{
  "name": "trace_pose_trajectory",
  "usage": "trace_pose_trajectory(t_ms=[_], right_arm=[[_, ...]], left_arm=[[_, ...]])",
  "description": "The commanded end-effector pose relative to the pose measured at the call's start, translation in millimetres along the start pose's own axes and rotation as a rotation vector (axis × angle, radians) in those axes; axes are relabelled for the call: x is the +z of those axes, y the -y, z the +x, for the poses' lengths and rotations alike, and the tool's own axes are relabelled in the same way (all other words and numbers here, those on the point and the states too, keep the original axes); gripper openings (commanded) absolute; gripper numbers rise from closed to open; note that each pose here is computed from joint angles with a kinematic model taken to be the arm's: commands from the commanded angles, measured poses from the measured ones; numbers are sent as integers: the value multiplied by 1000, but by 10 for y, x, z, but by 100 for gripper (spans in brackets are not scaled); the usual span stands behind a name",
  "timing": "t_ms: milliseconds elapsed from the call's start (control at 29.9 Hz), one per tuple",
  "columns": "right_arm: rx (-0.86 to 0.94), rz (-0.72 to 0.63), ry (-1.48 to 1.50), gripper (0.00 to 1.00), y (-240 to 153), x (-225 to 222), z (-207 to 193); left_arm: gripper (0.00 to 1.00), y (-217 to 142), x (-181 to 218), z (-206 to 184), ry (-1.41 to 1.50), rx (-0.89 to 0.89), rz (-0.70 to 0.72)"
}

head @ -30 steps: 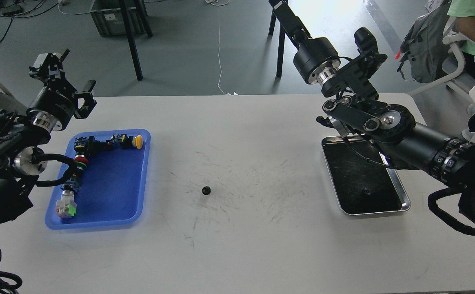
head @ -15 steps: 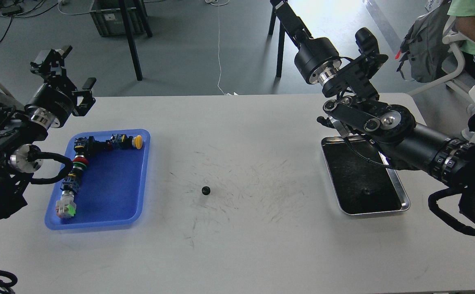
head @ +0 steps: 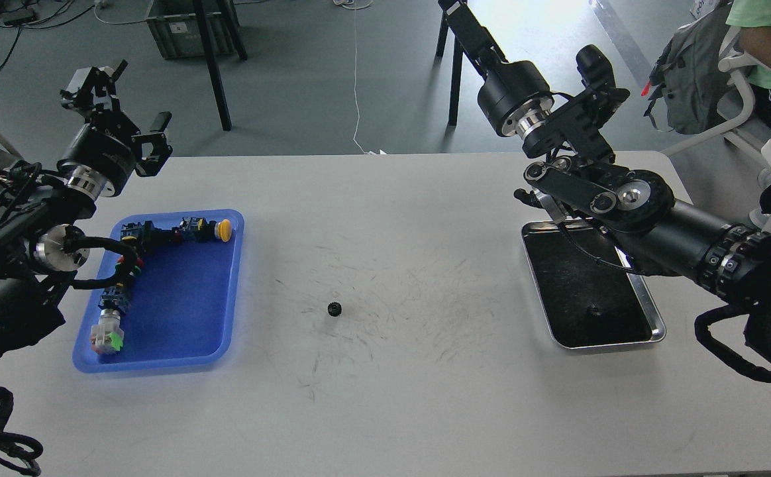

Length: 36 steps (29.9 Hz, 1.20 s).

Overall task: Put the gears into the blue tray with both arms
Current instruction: 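Extend the left arm over the blue tray toward the black part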

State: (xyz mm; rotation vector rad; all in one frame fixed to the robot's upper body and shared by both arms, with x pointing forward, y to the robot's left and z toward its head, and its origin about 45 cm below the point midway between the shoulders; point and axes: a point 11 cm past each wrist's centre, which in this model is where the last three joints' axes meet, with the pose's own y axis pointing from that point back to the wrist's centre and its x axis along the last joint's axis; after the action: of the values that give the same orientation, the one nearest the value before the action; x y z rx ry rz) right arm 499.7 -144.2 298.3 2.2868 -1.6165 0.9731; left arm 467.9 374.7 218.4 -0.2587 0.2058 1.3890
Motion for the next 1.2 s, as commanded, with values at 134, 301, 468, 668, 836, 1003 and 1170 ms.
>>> trace_pose_trajectory(t_ms=[134, 301, 468, 668, 836, 1003, 1170], right_arm=[[51, -45, 73, 94, -27, 104, 85], [90, -79, 111, 94, -71, 203, 222], [124, -126, 189, 96, -129, 325, 363], [131, -163, 230, 96, -233, 475, 446], [151, -181, 243, 96, -290, 556, 517], [163, -185, 252, 96, -309, 579, 548], [156, -201, 264, 96, -365, 647, 512]], left_arm=[[99, 128, 89, -4, 219, 72, 48], [99, 103, 18, -58, 291, -14, 115], [99, 136, 55, -195, 301, -117, 143], [99, 98, -9, -258, 366, -179, 199], [99, 56, -3, -376, 463, -283, 254], [99, -2, -153, -545, 552, -381, 332], [99, 26, -49, -732, 679, -476, 358]])
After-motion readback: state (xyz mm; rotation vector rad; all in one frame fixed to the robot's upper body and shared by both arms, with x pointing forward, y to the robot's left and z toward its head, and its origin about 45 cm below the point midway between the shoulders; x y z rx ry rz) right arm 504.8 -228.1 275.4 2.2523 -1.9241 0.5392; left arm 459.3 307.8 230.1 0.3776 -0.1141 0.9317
